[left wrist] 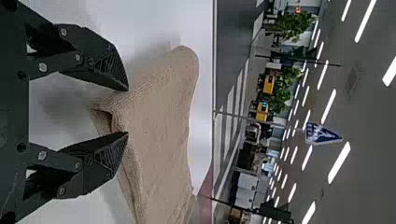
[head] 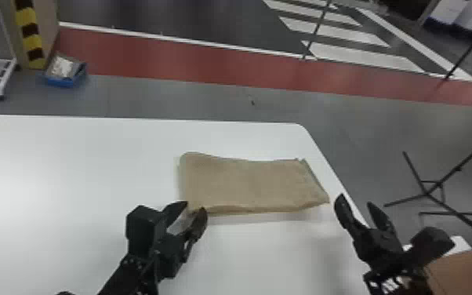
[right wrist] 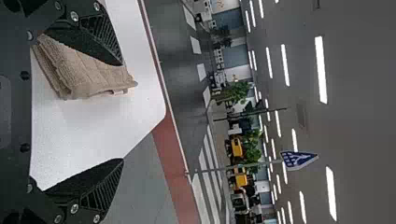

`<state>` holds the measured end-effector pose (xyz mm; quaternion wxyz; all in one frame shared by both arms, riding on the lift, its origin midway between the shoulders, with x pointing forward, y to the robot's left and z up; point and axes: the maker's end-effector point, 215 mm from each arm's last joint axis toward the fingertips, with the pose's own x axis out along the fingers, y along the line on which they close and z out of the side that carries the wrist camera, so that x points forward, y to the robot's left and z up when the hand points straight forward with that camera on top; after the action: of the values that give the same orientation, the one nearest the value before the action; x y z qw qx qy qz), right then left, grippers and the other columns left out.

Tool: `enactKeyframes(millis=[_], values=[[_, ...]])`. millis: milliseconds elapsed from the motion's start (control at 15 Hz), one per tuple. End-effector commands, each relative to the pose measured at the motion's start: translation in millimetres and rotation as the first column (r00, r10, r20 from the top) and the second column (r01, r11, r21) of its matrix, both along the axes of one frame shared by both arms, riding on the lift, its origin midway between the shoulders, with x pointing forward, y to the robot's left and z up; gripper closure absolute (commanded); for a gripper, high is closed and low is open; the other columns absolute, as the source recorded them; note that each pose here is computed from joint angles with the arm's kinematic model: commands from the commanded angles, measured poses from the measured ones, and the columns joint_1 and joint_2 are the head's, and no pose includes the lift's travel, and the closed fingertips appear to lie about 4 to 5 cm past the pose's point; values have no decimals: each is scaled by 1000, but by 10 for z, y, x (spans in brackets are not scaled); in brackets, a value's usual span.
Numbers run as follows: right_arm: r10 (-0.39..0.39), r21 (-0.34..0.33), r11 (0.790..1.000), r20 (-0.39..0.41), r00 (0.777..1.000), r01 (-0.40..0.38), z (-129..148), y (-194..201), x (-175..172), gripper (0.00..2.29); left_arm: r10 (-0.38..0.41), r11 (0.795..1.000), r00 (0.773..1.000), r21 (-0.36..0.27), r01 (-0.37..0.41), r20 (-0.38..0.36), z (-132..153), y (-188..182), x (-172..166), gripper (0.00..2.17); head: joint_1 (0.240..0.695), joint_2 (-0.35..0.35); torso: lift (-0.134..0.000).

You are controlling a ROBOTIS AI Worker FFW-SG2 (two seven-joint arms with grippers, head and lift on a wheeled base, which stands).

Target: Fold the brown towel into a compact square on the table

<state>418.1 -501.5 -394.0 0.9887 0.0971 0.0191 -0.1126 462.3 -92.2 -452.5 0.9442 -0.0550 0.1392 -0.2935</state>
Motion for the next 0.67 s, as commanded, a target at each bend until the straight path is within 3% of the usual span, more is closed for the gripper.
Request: enactKeyframes(millis=[0, 133, 600], values=[[-4, 8, 1000, 3, 1000, 4, -6, -21, -12, 178, 11, 1000, 1000, -7, -11, 4, 45, 36, 0, 1355, 695, -350, -123], [-5, 7, 1000, 4, 1000, 5, 2, -23, -11, 184, 17, 1000, 1000, 7, -17, -17, -12, 63, -22, 1541, 695, -350, -123], [10, 10, 1000, 15, 1000, -10, 45, 60, 99, 184, 81, 997, 997, 16, -81, -15, 39, 480, 60, 1541, 695, -350, -123]])
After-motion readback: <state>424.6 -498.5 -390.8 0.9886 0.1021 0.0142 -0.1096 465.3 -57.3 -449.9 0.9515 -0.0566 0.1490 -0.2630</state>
